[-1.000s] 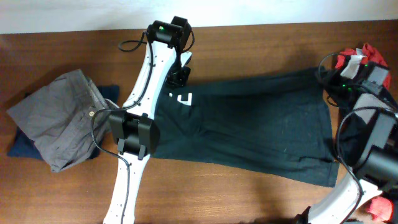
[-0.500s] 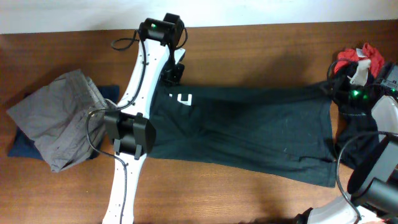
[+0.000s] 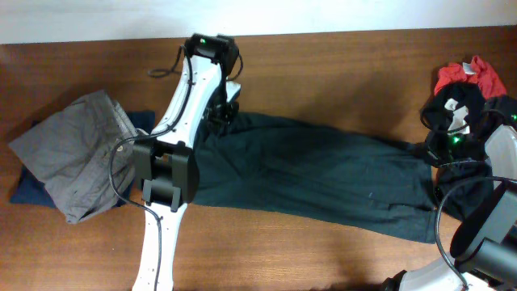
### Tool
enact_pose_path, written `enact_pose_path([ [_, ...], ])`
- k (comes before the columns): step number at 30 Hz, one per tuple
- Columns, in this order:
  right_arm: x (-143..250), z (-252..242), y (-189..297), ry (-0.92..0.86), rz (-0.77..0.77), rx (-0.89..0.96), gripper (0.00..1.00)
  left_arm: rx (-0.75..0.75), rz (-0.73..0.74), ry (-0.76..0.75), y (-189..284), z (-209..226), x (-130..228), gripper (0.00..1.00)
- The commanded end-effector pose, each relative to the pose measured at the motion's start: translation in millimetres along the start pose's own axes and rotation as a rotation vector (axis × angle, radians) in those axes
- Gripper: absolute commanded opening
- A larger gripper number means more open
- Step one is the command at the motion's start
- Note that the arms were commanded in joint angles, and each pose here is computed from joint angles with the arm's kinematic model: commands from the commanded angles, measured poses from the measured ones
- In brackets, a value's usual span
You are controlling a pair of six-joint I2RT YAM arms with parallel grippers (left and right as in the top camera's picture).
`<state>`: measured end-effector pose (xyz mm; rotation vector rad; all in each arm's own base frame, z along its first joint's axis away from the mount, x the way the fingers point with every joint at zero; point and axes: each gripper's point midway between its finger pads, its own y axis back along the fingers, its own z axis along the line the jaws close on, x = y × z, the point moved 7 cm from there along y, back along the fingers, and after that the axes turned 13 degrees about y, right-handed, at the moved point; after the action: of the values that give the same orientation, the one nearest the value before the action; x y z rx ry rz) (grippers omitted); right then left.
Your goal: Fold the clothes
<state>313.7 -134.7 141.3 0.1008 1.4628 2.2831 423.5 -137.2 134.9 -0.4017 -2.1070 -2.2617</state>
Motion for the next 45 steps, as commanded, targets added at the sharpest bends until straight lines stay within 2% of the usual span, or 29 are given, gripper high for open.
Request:
enact_pose_path([
  [1, -2.3, -1.8, 10.5, 0.026, -0.027, 0.053, 0.04, 0.016, 0.033, -0.005, -3.2, 2.4, 6.8, 0.13],
  [2, -2.3, -1.9, 10.6, 0.025, -0.027, 0.053, 0.04, 0.015, 0.039, -0.002, -4.8, 3.7, 7.1, 0.17],
  [5, -2.9, -1.8, 10.5, 0.027, -0.03, 0.053, 0.04, 0.025, 0.02, 0.011, -3.4, 8.7, 3.7, 0.17],
  [10, -3.0, -1.8, 10.5, 0.027, -0.031, 0.053, 0.04, 0.046, -0.02, 0.02, -3.0, 10.7, -3.7, 0.33],
  [18, -3.6, -1.6, 10.5, 0.028, -0.034, 0.05, 0.04, 0.081, -0.007, 0.016, -4.1, 5.3, -2.5, 0.42],
  [22, -4.1, -1.6, 10.6, 0.027, -0.037, 0.05, 0.04, 0.109, 0.014, 0.011, -7.7, -0.3, -0.5, 0.42],
  [27, -4.7, -1.7, 10.6, 0.028, -0.04, 0.051, 0.04, 0.102, 0.065, 0.013, -21.8, 0.6, 4.4, 0.26],
  [29, -5.4, -1.9, 10.7, 0.03, -0.044, 0.052, 0.04, 0.1, 0.081, 0.014, -27.1, 0.4, 5.8, 0.05],
  [30, -5.7, -2.0, 10.7, 0.031, -0.046, 0.052, 0.04, 0.098, 0.089, 0.015, -27.9, 0.6, 7.1, 0.0],
  [35, -6.0, -2.0, 10.7, 0.031, -0.048, 0.052, 0.04, 0.096, 0.083, 0.019, -6.7, 4.7, 16.4, 0.01],
  [45, -4.1, 0.3, 10.6, 0.022, -0.04, 0.028, 0.04, 0.082, -0.214, 0.04, 101.6, 27.9, 60.0, 0.0],
])
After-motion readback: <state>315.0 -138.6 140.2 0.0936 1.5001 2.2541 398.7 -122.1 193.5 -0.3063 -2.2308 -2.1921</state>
